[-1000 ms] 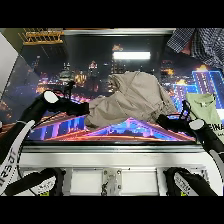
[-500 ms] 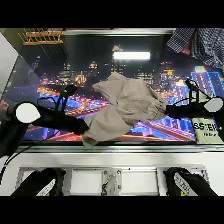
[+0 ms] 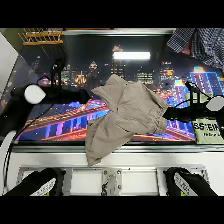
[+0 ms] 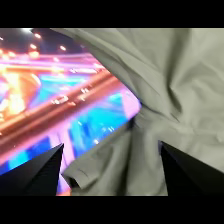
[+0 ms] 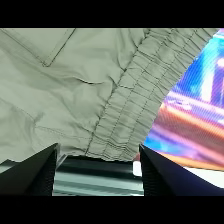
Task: Fold the clothes and pants, and hang the long-sleeved shirts on hangers.
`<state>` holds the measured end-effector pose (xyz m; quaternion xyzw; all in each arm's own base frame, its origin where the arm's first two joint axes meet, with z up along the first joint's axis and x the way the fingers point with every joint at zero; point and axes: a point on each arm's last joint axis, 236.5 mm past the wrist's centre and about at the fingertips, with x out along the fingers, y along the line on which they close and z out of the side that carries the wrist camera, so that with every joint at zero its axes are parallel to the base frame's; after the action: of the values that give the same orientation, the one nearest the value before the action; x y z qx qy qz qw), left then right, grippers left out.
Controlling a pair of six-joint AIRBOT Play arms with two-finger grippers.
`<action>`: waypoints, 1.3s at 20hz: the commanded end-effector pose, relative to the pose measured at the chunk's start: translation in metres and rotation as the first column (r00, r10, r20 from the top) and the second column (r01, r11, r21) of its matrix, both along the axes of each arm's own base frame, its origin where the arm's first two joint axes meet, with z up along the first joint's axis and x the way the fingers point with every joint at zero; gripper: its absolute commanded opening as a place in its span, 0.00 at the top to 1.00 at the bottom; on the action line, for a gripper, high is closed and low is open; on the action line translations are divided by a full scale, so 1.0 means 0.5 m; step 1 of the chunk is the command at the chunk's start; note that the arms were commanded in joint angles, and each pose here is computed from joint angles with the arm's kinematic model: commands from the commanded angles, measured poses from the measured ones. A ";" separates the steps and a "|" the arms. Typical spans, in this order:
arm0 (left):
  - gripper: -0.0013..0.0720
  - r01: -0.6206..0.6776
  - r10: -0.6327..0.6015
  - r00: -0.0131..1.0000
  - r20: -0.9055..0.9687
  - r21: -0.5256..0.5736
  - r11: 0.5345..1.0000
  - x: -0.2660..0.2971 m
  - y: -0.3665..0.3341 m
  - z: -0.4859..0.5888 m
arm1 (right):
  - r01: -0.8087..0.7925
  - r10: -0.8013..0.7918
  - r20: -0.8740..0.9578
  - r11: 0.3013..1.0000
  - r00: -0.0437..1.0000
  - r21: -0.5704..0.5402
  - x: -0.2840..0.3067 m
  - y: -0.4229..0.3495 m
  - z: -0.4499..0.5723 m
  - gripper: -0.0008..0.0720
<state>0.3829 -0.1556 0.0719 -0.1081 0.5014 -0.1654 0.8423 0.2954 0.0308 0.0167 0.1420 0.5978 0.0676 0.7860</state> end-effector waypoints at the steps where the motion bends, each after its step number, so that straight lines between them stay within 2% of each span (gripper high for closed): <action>1: 0.11 -0.164 0.159 0.978 -0.134 -0.025 0.986 0.156 0.068 -0.160 | -0.002 0.002 -0.005 1.000 1.000 0.000 -0.003 0.000 0.000 0.26; 4: 0.13 -0.242 0.183 0.924 -0.336 -0.142 0.960 0.212 0.031 -0.301 | -0.002 0.002 -0.005 1.000 1.000 -0.001 -0.003 0.000 0.000 0.26; 7: 0.13 -0.263 0.154 0.904 -0.399 -0.233 0.936 0.256 -0.019 -0.344 | 0.017 -0.017 -0.011 1.000 1.000 0.004 -0.003 0.000 0.000 0.26; 14: 0.13 -0.190 0.100 0.940 -0.326 -0.256 0.948 0.316 -0.094 -0.336 | 0.085 -0.085 0.019 0.996 0.996 0.008 0.018 -0.013 0.003 0.26; 17: 0.13 -0.155 0.073 0.951 -0.300 -0.262 0.953 0.325 -0.133 -0.332 | 0.232 -0.232 -0.008 0.972 0.973 0.020 0.017 -0.074 -0.025 0.25; 19: 0.14 -0.142 0.060 0.953 -0.298 -0.264 0.954 0.325 -0.153 -0.341 | 0.368 -0.366 -0.050 0.929 0.929 0.031 0.007 -0.134 -0.075 0.25; 20: 0.30 -0.148 0.066 0.953 -0.297 -0.266 0.953 0.328 -0.157 -0.340 | 0.430 -0.427 -0.060 0.902 0.902 0.048 0.009 -0.158 -0.100 0.24; 21: 0.78 -0.152 0.071 0.955 -0.289 -0.270 0.951 0.333 -0.157 -0.336 | 0.494 -0.490 -0.065 0.866 0.870 0.080 0.020 -0.177 -0.125 0.24; 22: 0.97 -0.154 0.077 0.958 -0.276 -0.272 0.950 0.339 -0.156 -0.330 | 0.530 -0.526 -0.067 0.841 0.848 0.109 0.034 -0.187 -0.147 0.24; 26: 0.97 -0.148 0.077 0.966 -0.246 -0.283 0.948 0.358 -0.145 -0.297 | 0.528 -0.529 -0.061 0.819 0.847 0.225 0.112 -0.162 -0.223 0.24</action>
<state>0.5550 -0.2303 -0.0861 -0.2801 0.5675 -0.1742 0.7544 0.3245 -0.0507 -0.0717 0.3518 0.5541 -0.0918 0.7488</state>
